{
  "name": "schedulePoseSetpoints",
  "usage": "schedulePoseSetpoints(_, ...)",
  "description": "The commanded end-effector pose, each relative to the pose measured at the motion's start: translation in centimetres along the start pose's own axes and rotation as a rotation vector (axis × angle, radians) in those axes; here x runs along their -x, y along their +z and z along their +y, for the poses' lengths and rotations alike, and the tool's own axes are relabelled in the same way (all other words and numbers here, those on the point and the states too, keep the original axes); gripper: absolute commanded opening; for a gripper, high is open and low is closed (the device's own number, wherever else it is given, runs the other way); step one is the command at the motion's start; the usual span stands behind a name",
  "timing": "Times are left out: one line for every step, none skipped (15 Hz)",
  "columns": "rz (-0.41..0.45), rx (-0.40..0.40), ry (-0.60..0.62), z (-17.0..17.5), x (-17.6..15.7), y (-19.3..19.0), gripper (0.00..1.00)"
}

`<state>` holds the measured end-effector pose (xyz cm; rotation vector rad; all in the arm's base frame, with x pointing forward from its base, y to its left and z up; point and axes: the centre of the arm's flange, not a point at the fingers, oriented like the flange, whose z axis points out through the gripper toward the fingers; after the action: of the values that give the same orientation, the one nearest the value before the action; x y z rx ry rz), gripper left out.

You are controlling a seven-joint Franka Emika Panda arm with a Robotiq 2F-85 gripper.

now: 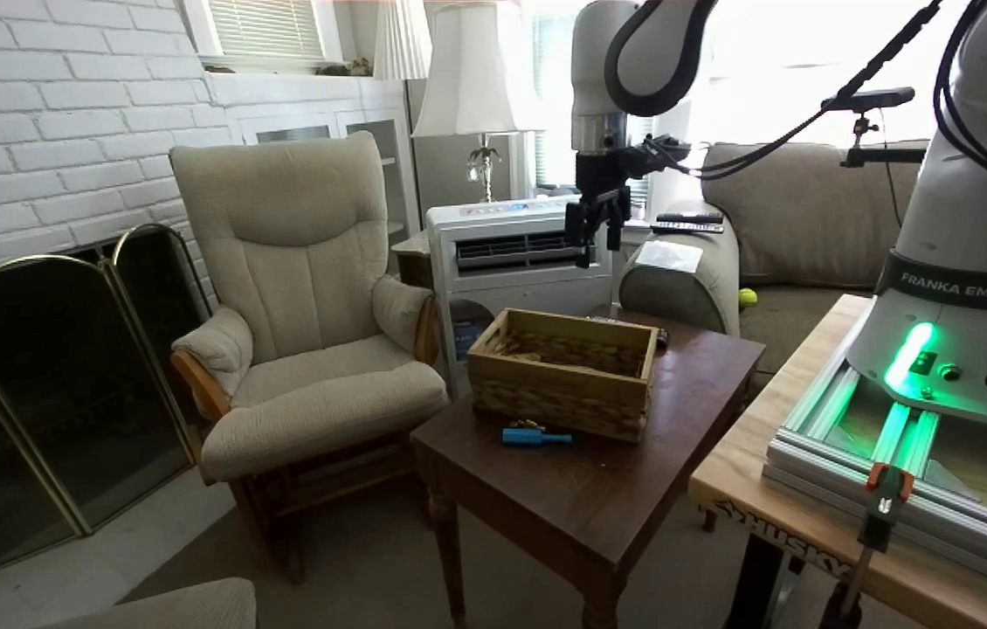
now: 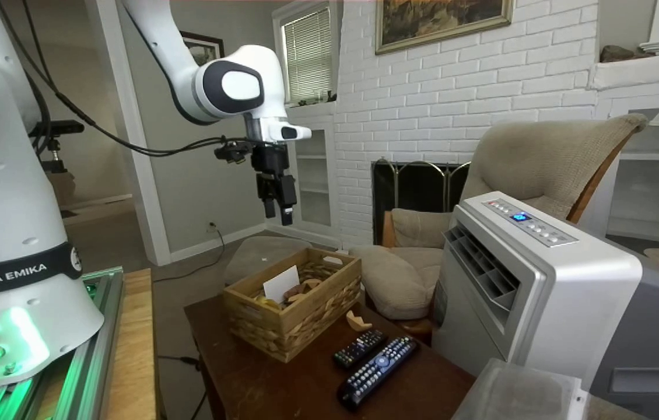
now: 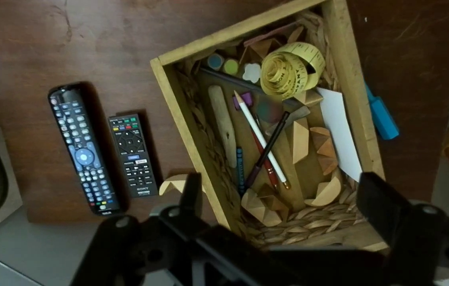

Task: Remove the black pen from the wooden box, put it on the table, remove the wooden chip from the wooden box and put it on the table

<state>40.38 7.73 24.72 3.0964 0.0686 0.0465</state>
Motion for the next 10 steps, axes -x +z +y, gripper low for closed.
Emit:
schedulePoseSetpoints(0.041,-0.030,0.038,-1.1,-0.7,3.6,1.00)
schedulePoseSetpoints(0.042,-0.028,0.049,-1.5,-0.7,4.5,1.00)
schedulePoseSetpoints(0.039,-0.027,0.061,-1.7,-0.8,5.1,1.00)
schedulePoseSetpoints(0.027,-0.024,0.094,-2.0,-1.1,5.7,1.00)
schedulePoseSetpoints(0.046,-0.017,0.201,-2.3,-1.5,6.4,1.00)
schedulePoseSetpoints(0.036,-0.011,0.250,-2.4,-1.9,6.7,1.00)
schedulePoseSetpoints(0.027,0.000,0.306,-2.3,-2.1,7.1,1.00)
schedulePoseSetpoints(0.016,0.018,0.347,-2.3,-2.4,7.8,1.00)
schedulePoseSetpoints(0.013,0.029,0.376,-2.2,-2.6,8.2,1.00)
schedulePoseSetpoints(-0.003,0.050,0.391,-2.2,-2.8,8.5,1.00)
